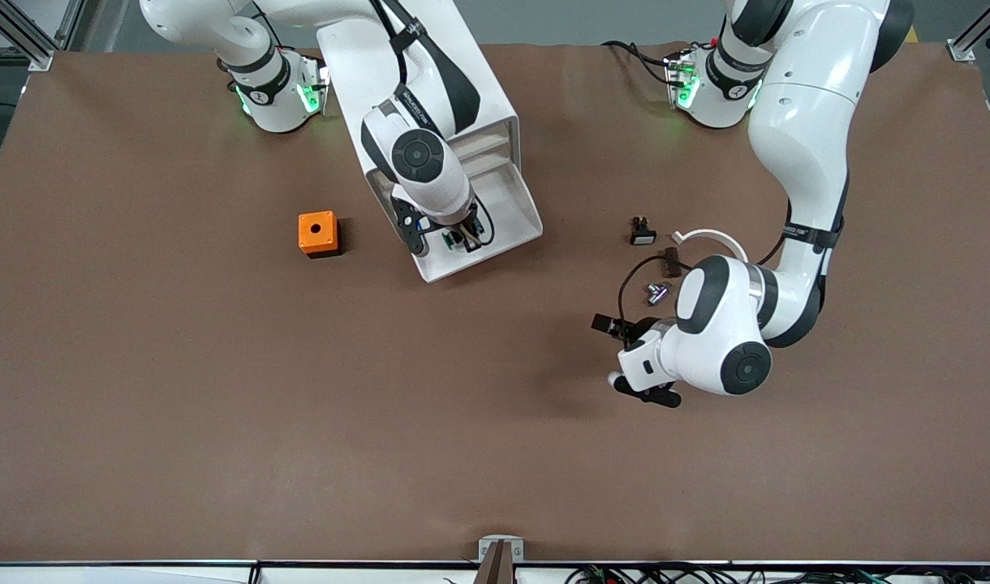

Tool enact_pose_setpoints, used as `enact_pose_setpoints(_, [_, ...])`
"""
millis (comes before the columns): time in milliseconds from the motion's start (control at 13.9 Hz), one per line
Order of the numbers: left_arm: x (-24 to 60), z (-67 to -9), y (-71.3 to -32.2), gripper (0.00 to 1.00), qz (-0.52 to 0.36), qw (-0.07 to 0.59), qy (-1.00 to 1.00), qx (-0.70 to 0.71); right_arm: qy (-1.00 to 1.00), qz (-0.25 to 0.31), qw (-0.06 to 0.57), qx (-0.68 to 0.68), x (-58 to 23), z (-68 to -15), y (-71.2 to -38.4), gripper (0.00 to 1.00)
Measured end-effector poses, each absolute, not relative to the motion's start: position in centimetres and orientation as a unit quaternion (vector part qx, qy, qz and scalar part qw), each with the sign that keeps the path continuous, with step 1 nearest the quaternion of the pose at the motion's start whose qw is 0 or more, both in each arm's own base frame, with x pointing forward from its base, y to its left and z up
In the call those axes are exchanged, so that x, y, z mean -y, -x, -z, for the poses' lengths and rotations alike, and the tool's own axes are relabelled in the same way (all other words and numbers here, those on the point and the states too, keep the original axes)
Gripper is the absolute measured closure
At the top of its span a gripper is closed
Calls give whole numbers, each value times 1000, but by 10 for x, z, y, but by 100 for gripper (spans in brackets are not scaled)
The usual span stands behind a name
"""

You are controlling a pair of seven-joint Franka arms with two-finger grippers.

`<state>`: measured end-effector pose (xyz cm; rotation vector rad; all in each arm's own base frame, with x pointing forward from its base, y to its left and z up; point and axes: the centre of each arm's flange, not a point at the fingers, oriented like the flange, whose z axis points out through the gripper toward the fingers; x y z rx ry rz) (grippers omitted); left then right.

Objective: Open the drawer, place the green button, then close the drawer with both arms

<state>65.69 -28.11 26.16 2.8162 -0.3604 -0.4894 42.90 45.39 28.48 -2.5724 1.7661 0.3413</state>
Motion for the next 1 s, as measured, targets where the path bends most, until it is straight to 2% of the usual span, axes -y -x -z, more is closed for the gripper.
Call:
enact_pose_setpoints(215, [325, -269, -642, 0, 149, 71, -984, 67, 822, -107, 1, -560, -460, -275, -425, 59])
enact_pose_setpoints(502, [352, -269, -629, 0, 147, 44, -988, -19, 822, -106, 0, -559, -461, -272, -423, 58])
enact_pose_setpoints(574, [351, -269, -629, 0, 149, 40, -987, -49, 822, -107, 0, -559, -462, -272, -423, 54])
enact_pose_setpoints(789, [368, -267, -619, 0, 152, 23, -978, -138, 824, -108, 0, -557, -464, -275, -422, 23])
enact_pose_setpoints(933, [395, -266, -606, 0, 143, 19, -974, -172, 826, -122, -22, -549, -469, -293, -422, 6])
enact_pose_setpoints(1004, [406, -265, -599, 0, 140, 18, -973, -181, 827, -133, -39, -545, -472, -312, -426, 0])
